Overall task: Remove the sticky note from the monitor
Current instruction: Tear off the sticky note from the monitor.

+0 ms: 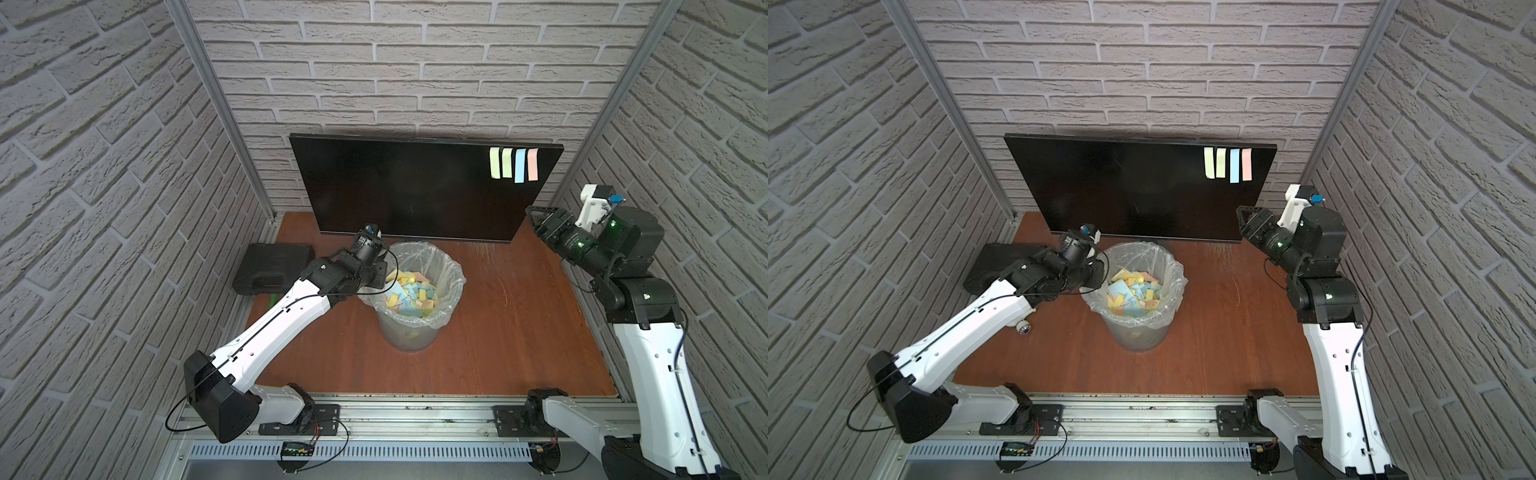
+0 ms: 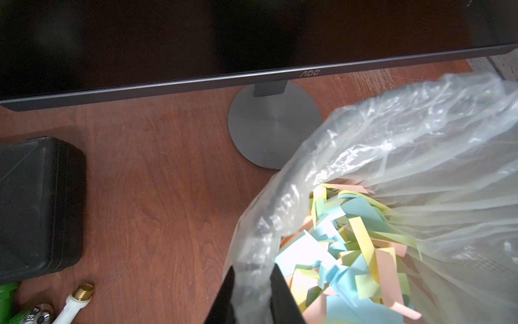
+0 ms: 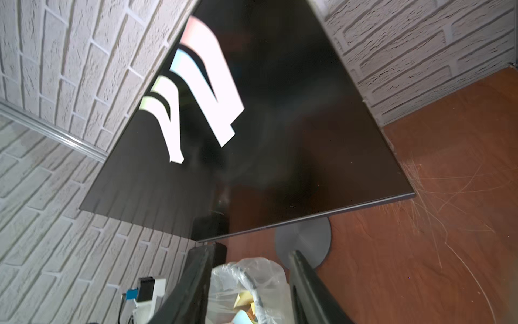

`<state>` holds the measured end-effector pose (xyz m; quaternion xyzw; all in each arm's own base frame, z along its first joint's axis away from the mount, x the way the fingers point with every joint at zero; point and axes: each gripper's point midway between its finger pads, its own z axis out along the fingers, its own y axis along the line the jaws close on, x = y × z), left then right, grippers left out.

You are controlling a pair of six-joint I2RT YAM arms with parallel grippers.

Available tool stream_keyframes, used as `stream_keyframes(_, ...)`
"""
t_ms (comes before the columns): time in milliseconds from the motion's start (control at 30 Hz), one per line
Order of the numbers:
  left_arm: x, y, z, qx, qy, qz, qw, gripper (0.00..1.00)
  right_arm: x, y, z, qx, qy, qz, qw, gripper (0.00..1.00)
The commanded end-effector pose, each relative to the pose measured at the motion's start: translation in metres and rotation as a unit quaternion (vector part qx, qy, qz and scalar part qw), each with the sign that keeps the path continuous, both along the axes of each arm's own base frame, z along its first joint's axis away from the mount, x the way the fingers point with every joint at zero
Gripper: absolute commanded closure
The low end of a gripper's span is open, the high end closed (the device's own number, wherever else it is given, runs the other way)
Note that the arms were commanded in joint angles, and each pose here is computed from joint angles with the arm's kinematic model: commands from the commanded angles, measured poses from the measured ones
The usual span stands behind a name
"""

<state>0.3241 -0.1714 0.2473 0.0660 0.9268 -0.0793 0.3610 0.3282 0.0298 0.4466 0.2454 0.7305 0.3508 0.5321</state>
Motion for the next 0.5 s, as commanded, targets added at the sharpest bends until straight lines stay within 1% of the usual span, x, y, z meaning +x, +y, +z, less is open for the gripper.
stream_keyframes(0,-0.006,0.000,-0.011,0.002,0.014,-0.004,1.000,0.80,0.018,0.001,0.031,0.096,-0.070,0.049,0.992,0.51)
stream_keyframes(67,-0.006,0.000,-0.012,0.001,0.014,-0.003,1.000,0.80,0.023,-0.005,0.038,0.113,-0.085,0.051,0.989,0.51)
stream_keyframes(233,-0.006,0.000,-0.011,0.002,0.014,-0.004,1.000,0.80,0.031,-0.016,0.051,0.102,-0.105,0.046,0.988,0.50)
stream_keyframes(467,-0.005,-0.001,-0.011,0.002,0.013,-0.003,1.000,0.80,0.048,-0.015,0.061,0.121,-0.120,0.070,0.983,0.50)
